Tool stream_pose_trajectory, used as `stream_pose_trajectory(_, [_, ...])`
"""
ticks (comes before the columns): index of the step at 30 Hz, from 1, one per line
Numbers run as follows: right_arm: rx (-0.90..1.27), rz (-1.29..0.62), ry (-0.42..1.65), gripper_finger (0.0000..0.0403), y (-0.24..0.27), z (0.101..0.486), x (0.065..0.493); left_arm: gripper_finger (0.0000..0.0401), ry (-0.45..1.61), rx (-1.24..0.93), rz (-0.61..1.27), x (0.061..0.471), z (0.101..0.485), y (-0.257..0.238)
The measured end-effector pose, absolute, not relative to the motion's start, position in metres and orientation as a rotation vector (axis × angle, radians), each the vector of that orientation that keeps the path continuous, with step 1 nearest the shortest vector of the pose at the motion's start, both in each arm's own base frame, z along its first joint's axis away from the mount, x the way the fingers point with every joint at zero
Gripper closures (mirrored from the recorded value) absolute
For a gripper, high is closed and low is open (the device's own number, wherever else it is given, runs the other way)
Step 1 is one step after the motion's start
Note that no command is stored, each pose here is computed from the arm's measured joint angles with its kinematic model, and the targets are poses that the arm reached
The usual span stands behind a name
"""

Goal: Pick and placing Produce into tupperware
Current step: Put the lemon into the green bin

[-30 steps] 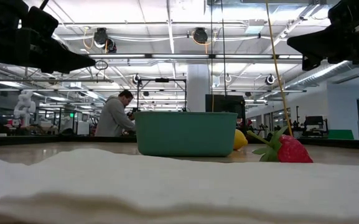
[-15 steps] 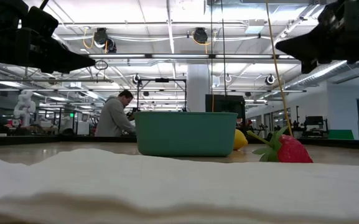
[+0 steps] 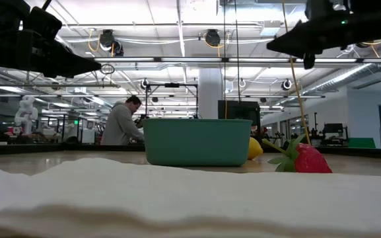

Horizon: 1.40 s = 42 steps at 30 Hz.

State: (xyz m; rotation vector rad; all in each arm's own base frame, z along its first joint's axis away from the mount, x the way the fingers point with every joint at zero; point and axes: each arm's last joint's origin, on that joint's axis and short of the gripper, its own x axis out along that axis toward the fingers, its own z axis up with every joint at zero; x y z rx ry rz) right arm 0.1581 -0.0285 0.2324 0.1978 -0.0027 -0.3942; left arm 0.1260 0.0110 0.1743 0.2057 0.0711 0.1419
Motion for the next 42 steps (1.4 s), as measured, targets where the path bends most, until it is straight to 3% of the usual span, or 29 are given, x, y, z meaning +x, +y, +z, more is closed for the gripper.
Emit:
stream_pose_trajectory(17, [0.306, -0.382, 0.267, 0.0403, -0.057, 0.270, 0.218, 0.0400, 0.075, 0.206, 0.142, 0.126, 0.174, 0.011])
stream_pose_trajectory(42, [0.389, -0.444, 0.587, 0.0403, -0.073, 0.285, 0.277, 0.0400, 0.082, 0.200, 0.141, 0.126, 0.173, 0.011])
